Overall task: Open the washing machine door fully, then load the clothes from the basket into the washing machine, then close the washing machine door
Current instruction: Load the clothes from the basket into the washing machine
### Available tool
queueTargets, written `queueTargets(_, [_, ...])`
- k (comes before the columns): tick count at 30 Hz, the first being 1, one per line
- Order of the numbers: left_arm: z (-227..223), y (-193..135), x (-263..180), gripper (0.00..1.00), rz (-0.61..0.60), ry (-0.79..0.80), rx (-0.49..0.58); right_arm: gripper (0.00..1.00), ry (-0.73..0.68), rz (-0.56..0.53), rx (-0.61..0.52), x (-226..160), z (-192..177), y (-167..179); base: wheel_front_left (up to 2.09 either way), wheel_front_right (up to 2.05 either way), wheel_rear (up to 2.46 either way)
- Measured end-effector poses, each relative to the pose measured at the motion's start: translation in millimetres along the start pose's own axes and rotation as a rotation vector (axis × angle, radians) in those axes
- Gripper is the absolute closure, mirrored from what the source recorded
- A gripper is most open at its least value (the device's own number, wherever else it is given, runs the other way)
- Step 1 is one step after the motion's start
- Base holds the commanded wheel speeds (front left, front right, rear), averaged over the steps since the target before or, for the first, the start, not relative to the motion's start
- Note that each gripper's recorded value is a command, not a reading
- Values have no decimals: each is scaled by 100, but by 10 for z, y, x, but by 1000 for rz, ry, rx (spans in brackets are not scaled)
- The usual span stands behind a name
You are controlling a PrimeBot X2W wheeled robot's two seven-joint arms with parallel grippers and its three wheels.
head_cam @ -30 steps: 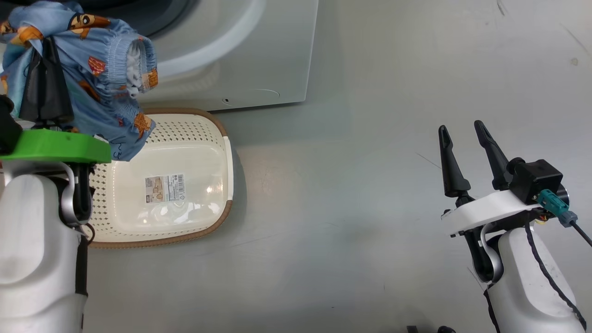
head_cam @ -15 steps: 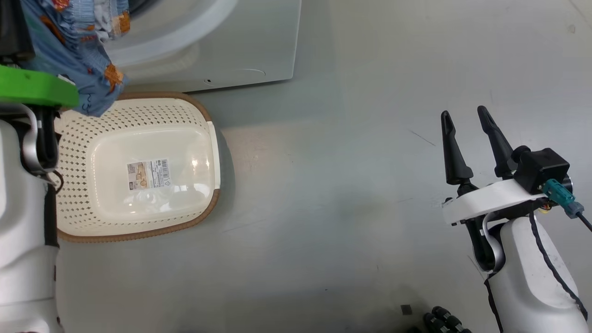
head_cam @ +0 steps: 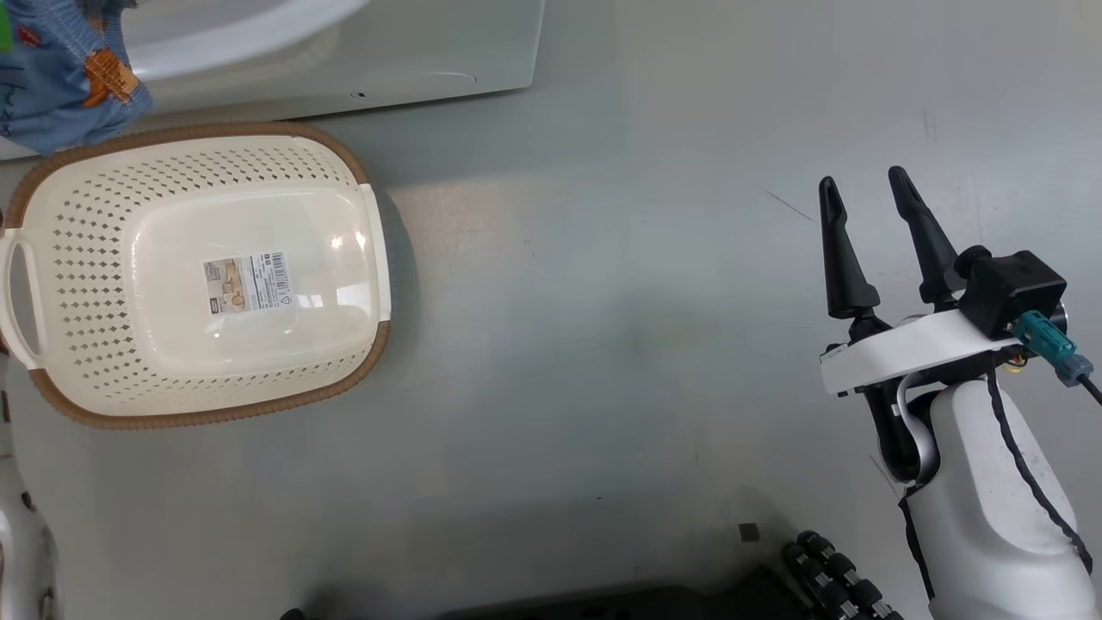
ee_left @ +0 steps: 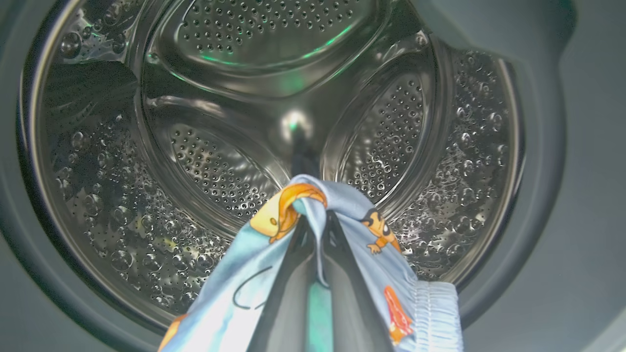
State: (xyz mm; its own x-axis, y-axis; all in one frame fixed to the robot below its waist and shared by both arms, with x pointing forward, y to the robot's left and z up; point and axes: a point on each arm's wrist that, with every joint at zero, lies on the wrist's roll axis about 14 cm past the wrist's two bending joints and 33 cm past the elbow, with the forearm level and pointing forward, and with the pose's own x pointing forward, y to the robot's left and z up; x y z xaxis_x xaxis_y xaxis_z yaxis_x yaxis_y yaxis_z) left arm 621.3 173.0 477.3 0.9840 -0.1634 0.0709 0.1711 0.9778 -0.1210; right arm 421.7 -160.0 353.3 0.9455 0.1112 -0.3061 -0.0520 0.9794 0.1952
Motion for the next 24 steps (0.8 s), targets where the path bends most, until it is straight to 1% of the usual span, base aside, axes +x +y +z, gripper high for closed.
queueTargets(7, [-223,13,194,100,3,69,-30,0,18,-3,8,81,-82,-26,0,0,0])
queueTargets(10, [-380,20,258,100,5,129,-41,0,38,-1,15,88,-158,-18,0,0,0])
queueTargets(16, [-563,42,421,100,0,185,-34,0,79,-11,28,102,-319,-49,0,0,0])
queueTargets(20, [-772,52,472,100,2,250,-41,0,104,-17,36,107,-422,-66,0,0,0])
queueTargets(24, [-829,60,586,100,5,263,-56,0,125,-24,42,114,-507,-87,0,0,0])
